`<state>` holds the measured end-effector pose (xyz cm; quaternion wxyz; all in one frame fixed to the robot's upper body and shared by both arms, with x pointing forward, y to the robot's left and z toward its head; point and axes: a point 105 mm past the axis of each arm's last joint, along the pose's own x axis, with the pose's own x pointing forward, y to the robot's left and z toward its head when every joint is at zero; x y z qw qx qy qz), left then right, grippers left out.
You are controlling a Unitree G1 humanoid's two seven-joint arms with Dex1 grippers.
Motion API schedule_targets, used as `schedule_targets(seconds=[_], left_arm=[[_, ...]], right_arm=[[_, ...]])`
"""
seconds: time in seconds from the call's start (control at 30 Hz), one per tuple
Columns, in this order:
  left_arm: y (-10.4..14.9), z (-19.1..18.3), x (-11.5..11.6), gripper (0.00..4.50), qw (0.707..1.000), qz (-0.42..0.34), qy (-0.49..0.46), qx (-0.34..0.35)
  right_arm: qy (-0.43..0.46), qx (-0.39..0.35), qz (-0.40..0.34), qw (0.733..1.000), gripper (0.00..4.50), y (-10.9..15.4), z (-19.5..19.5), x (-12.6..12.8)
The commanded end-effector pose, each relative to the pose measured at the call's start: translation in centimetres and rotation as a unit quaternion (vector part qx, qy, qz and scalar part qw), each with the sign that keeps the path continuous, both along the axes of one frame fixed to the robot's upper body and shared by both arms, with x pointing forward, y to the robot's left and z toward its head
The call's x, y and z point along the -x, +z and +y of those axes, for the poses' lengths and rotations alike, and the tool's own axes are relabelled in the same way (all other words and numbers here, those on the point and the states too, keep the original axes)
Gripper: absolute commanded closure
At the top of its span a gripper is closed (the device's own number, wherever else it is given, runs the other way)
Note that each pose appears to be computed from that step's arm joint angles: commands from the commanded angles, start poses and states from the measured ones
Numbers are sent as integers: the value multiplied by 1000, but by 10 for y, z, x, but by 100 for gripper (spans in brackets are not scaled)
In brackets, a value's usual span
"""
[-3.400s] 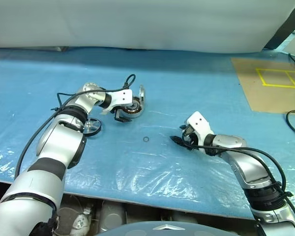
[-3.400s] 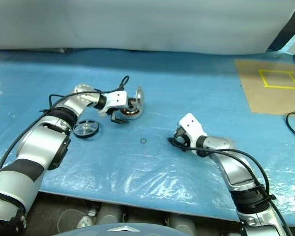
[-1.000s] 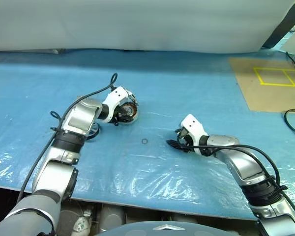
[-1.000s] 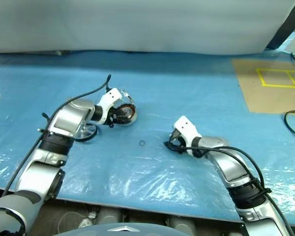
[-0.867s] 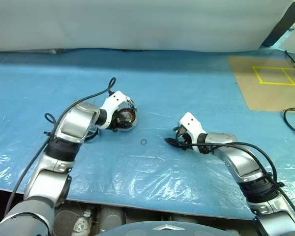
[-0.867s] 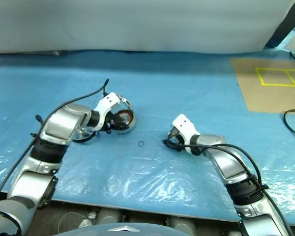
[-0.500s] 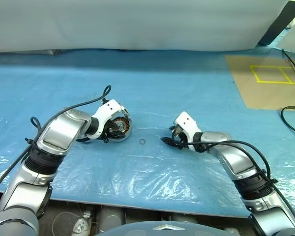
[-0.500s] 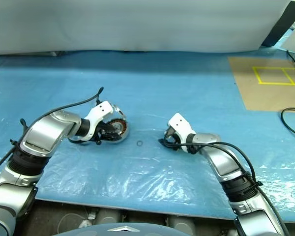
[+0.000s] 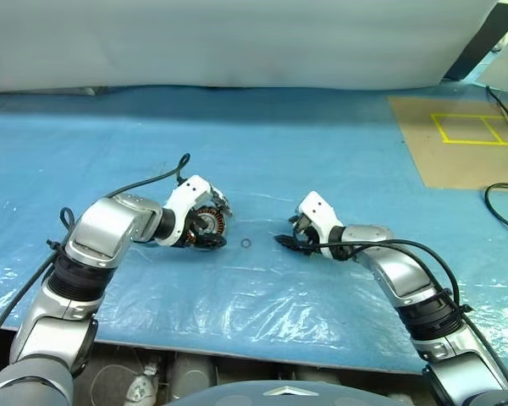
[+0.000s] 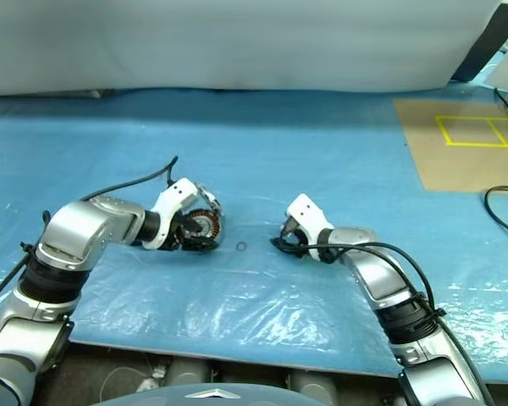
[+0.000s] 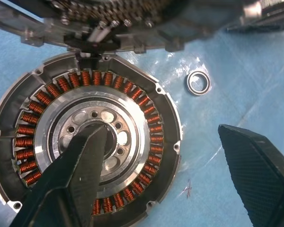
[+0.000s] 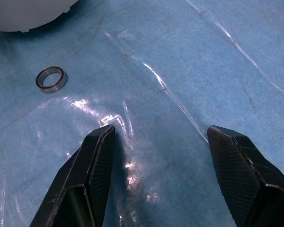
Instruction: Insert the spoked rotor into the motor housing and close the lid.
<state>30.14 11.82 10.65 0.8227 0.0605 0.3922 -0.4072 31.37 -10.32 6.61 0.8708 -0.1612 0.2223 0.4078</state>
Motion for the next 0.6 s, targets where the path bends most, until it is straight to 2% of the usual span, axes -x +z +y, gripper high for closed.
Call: schedule_targets(seconds=[0.03, 0.3, 0.6], left_arm=[[-12, 7, 4, 72, 998, 49, 35, 2], [16, 7, 3, 72, 994, 55, 45, 81], [17, 3, -15, 72, 986, 49, 107, 120]], right_arm=[[5, 0, 0, 1000, 130, -1, 1, 2], [-1, 2, 4, 1000, 130, -4, -3, 3], [5, 5, 5, 1000, 130, -6, 0, 0]])
